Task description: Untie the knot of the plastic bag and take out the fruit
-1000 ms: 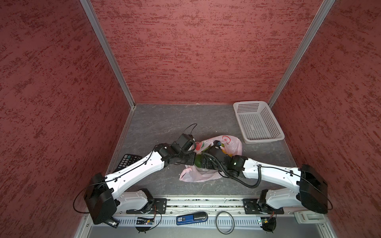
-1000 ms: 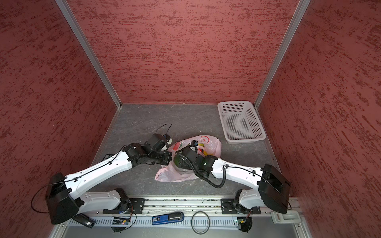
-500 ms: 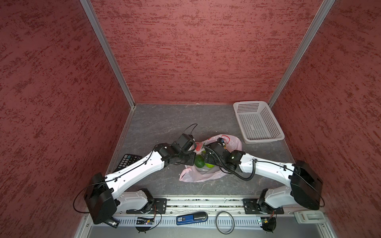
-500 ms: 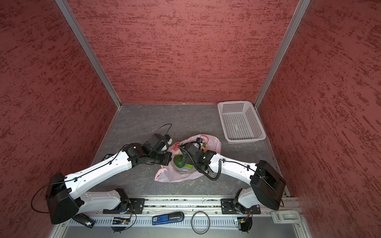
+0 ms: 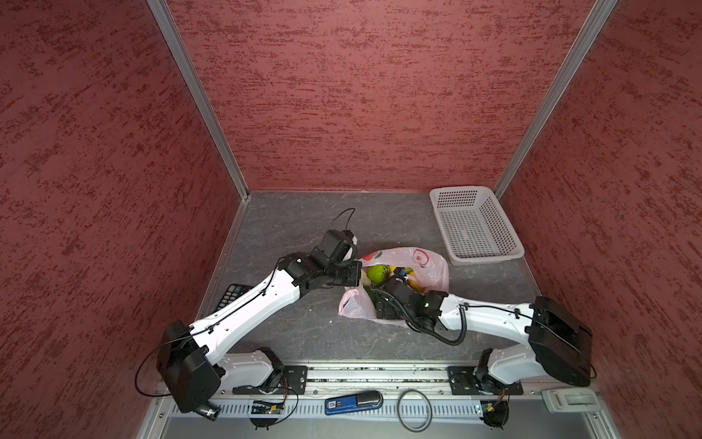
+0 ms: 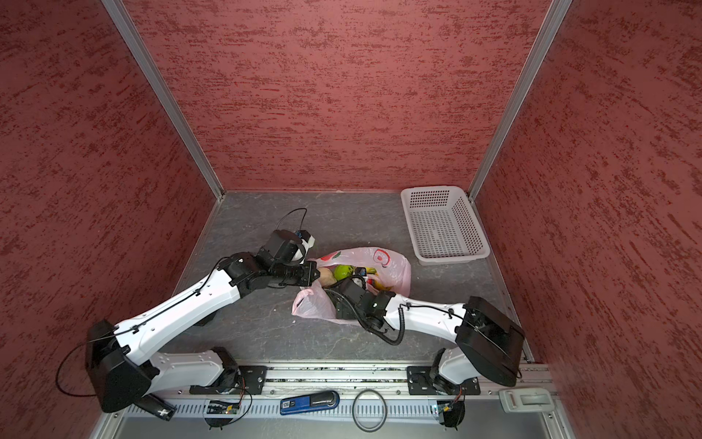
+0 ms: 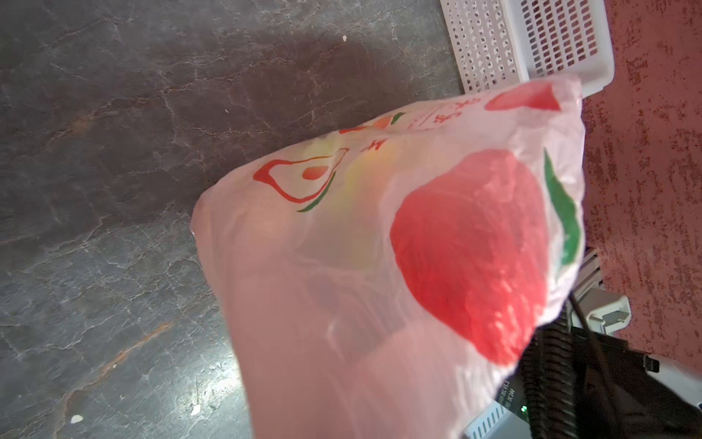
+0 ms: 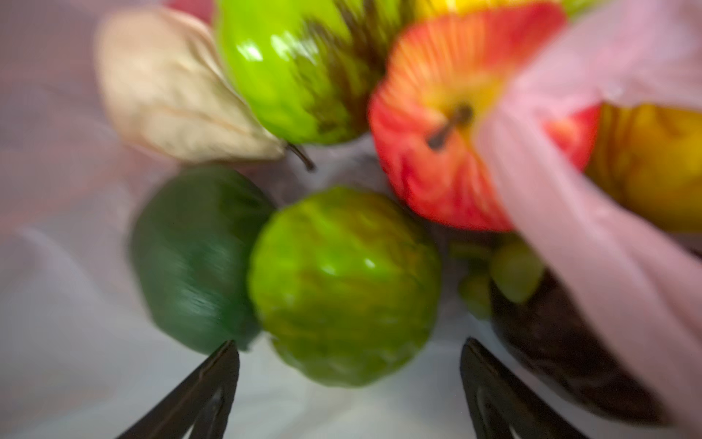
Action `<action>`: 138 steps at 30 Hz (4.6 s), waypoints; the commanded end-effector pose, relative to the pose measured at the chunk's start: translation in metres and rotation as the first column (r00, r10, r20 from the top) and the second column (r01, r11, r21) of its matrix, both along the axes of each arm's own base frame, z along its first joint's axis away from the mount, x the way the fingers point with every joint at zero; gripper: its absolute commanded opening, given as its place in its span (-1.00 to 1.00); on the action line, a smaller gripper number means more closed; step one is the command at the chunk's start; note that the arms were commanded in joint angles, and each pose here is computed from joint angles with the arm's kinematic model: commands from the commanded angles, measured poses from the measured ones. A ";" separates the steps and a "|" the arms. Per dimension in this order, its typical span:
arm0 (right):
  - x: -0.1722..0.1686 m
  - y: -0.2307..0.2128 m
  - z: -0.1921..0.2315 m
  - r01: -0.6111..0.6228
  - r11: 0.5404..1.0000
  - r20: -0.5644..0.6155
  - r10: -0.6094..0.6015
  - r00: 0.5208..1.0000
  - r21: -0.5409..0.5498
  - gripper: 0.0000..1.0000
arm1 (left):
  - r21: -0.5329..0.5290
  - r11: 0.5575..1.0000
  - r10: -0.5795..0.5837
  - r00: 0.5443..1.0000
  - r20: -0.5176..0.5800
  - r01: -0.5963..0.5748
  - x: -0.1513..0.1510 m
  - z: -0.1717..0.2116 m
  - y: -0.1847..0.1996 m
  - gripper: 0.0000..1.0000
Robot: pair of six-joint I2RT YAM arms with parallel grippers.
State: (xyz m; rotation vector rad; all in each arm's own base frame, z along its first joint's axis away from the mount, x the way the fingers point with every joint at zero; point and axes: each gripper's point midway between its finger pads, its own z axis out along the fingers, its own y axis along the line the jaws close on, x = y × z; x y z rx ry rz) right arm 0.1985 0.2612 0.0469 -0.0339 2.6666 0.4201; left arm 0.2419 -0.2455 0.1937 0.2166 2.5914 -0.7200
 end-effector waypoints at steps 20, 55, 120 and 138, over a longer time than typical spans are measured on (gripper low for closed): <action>0.030 0.047 0.053 -0.259 0.965 0.041 0.258 0.965 0.045 0.97 | -0.047 0.989 -0.140 0.989 0.051 0.142 -0.014 0.013 -0.017 -1.00; 0.058 -0.027 0.091 -0.116 0.979 0.099 0.134 0.986 -0.170 0.93 | -0.045 0.988 -0.142 0.987 0.074 0.145 -0.011 0.013 -0.031 -1.00; -0.025 -0.238 0.179 0.613 0.783 0.309 -0.560 0.768 -0.105 -1.00 | 0.022 0.995 -0.096 0.994 0.060 0.095 0.004 0.002 -0.010 -1.00; -0.033 -0.247 0.153 0.670 0.717 0.205 -0.639 0.742 -0.191 -0.76 | -0.009 0.994 -0.112 0.991 0.077 0.113 0.008 0.017 -0.016 -1.00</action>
